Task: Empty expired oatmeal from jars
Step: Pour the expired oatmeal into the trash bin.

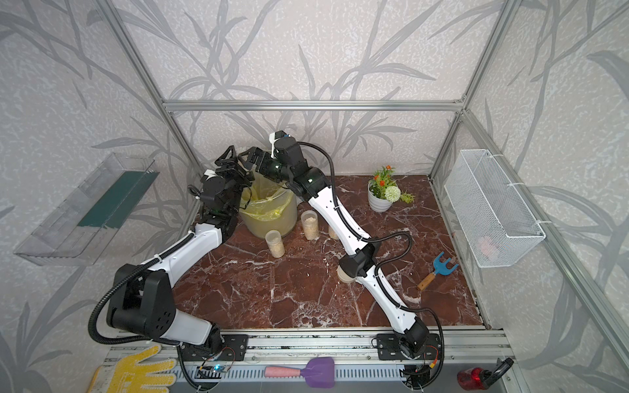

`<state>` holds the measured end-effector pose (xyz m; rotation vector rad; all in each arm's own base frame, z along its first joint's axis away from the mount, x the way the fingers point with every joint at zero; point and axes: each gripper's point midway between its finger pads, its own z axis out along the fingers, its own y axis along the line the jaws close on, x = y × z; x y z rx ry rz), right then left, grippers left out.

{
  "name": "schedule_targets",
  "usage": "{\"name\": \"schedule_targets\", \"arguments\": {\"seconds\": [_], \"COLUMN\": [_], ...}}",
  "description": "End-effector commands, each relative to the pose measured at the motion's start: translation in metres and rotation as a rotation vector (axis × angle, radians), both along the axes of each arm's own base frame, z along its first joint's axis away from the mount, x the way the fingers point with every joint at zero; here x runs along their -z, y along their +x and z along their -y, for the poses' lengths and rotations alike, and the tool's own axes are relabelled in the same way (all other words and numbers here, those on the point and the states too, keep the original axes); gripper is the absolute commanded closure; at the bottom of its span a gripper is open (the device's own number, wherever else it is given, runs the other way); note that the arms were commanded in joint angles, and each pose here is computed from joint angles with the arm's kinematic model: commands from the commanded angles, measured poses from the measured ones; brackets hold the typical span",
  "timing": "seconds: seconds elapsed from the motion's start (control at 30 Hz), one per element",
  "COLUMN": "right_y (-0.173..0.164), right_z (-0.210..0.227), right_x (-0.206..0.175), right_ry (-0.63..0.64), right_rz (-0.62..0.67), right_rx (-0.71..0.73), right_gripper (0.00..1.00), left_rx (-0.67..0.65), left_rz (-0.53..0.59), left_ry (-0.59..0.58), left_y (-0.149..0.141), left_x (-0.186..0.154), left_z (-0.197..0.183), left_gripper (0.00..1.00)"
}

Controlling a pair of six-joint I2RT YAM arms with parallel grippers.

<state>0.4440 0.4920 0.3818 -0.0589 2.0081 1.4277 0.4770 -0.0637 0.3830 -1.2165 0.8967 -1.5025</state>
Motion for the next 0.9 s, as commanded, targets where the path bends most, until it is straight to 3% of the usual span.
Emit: {"name": "schedule_targets", "arguments": {"seconds": [0.0,0.53,0.87], "right_y": [-0.017,-0.018,-0.019], "right_z": [0.02,0.067,0.11], "right_x": [-0.034,-0.051,-0.041], "right_ry": [-0.016,-0.117,-0.305], "right_rz": [0.059,0.113,0.152], "right_rx": [-0.005,0.005,0.033], "right_gripper": [0.01,0.01,0.01], "left_rx": [0.019,0.025,0.043], "left_rz": [0.113,0.04,-0.036], "left_ry": [-0.008,0.12,0.295], "left_y": [-0.012,-0.011,-0.018], "left_x": [-0.035,-0.023,-0.024], "left_z": [-0.002,-0.006,-0.004], "left_gripper": [1.0,1.0,1.0]}}
